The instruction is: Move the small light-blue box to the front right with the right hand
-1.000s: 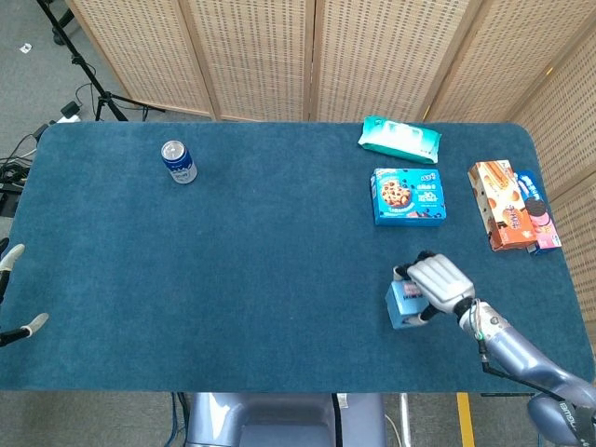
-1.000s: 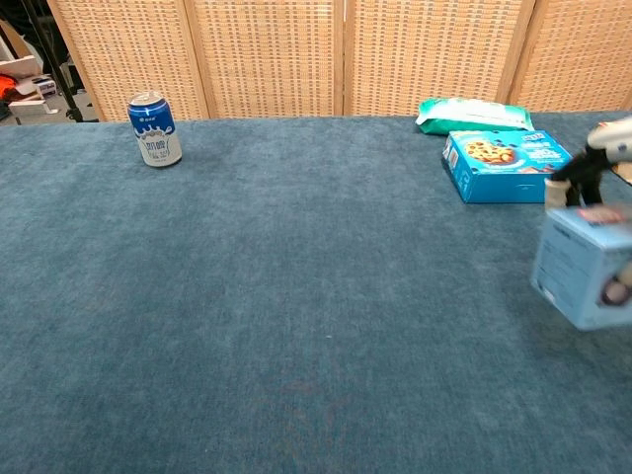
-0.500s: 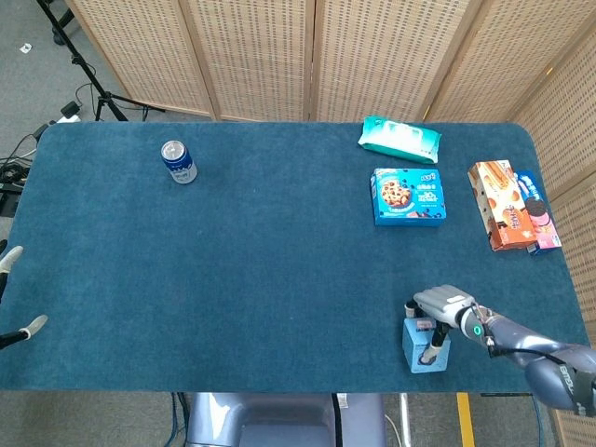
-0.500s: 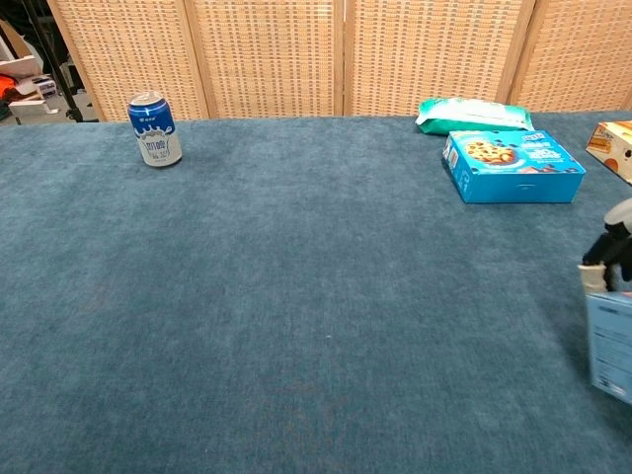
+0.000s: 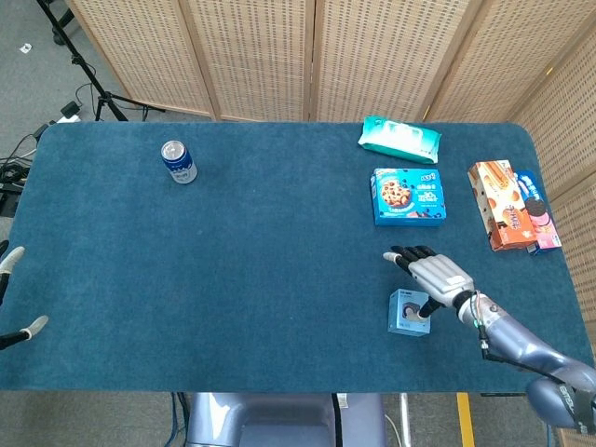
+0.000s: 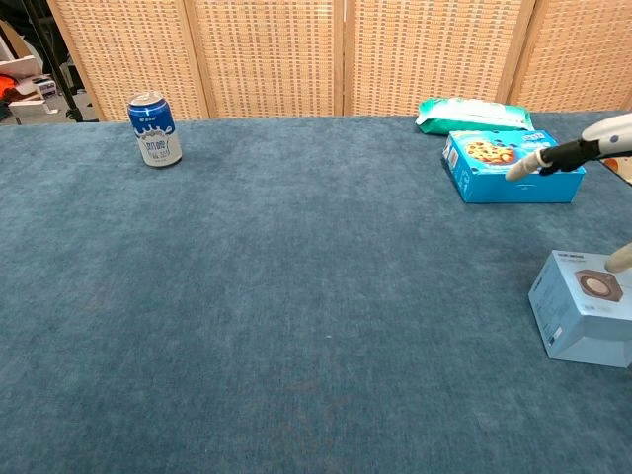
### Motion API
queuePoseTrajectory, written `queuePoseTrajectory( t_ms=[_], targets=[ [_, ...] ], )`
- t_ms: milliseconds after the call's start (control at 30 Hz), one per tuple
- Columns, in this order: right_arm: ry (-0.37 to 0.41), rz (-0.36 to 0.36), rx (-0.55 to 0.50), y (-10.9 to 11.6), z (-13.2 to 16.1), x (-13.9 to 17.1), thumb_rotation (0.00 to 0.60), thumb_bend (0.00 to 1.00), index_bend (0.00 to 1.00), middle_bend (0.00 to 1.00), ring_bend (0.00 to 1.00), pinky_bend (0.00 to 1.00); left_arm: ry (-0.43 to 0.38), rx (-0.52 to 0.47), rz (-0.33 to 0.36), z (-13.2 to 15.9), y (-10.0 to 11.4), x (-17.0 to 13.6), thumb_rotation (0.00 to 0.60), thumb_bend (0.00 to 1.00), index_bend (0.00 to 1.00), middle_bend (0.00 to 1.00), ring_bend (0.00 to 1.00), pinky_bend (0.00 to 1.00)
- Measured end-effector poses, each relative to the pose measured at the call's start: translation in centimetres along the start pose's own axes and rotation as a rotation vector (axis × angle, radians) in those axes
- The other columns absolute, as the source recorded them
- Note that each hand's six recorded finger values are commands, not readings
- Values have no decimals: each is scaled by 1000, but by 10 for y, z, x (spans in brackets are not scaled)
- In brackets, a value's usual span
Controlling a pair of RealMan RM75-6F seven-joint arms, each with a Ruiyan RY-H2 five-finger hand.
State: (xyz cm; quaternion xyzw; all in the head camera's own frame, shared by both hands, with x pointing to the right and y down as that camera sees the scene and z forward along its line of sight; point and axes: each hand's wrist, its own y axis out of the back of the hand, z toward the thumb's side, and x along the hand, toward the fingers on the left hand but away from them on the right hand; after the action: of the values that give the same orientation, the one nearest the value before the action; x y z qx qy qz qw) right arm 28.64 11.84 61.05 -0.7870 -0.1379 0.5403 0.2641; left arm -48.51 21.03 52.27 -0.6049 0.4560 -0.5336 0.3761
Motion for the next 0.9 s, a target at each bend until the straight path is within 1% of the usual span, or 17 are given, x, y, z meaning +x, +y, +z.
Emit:
queuePoseTrajectory(
  t_ms=[100, 200, 300, 367, 467, 600, 700, 733, 800, 867, 900],
  targets=[
    [26, -44, 41, -9, -1, 14, 600, 0, 0, 0, 0, 25, -1, -2, 2, 0, 1, -1, 600, 0, 0, 0, 0, 0],
    [36, -98, 58, -21, -5, 29, 600, 0, 0, 0, 0, 25, -4, -2, 2, 0, 1, -1, 600, 0, 0, 0, 0, 0],
    [37, -126, 82, -42, -10, 39, 600, 0, 0, 0, 0, 25, -12, -1, 0, 2, 0, -2, 600, 0, 0, 0, 0, 0],
    [40, -130, 86, -57, -11, 39, 600, 0, 0, 0, 0, 25, -15, 1, 0, 3, 0, -2, 600, 0, 0, 0, 0, 0],
    [45, -132, 81, -70, -11, 36, 600, 0, 0, 0, 0, 25, -17, 1, 2, 4, 0, -3, 600, 0, 0, 0, 0, 0],
    [53, -149, 76, -78, -11, 30, 600, 0, 0, 0, 0, 26, -13, 0, 4, 3, 1, -2, 600, 0, 0, 0, 0, 0],
    [51, -177, 78, -80, -12, 23, 600, 0, 0, 11, 17, 66, -11, -1, 3, 2, 0, -2, 600, 0, 0, 0, 0, 0],
    [49, -184, 81, -80, -13, 21, 600, 0, 0, 35, 48, 95, -10, -1, 3, 2, 0, -2, 600, 0, 0, 0, 0, 0],
    [43, -197, 86, -82, -15, 16, 600, 0, 24, 118, 141, 150, -9, -1, 3, 2, 0, -1, 600, 0, 0, 0, 0, 0],
    [38, -210, 90, -83, -16, 13, 600, 0, 80, 218, 244, 210, -8, -1, 2, 2, 0, -1, 600, 0, 0, 0, 0, 0],
    [37, -216, 89, -84, -16, 12, 600, 0, 139, 284, 306, 248, -7, -2, 2, 2, 0, -1, 600, 0, 0, 0, 0, 0]
  ],
)
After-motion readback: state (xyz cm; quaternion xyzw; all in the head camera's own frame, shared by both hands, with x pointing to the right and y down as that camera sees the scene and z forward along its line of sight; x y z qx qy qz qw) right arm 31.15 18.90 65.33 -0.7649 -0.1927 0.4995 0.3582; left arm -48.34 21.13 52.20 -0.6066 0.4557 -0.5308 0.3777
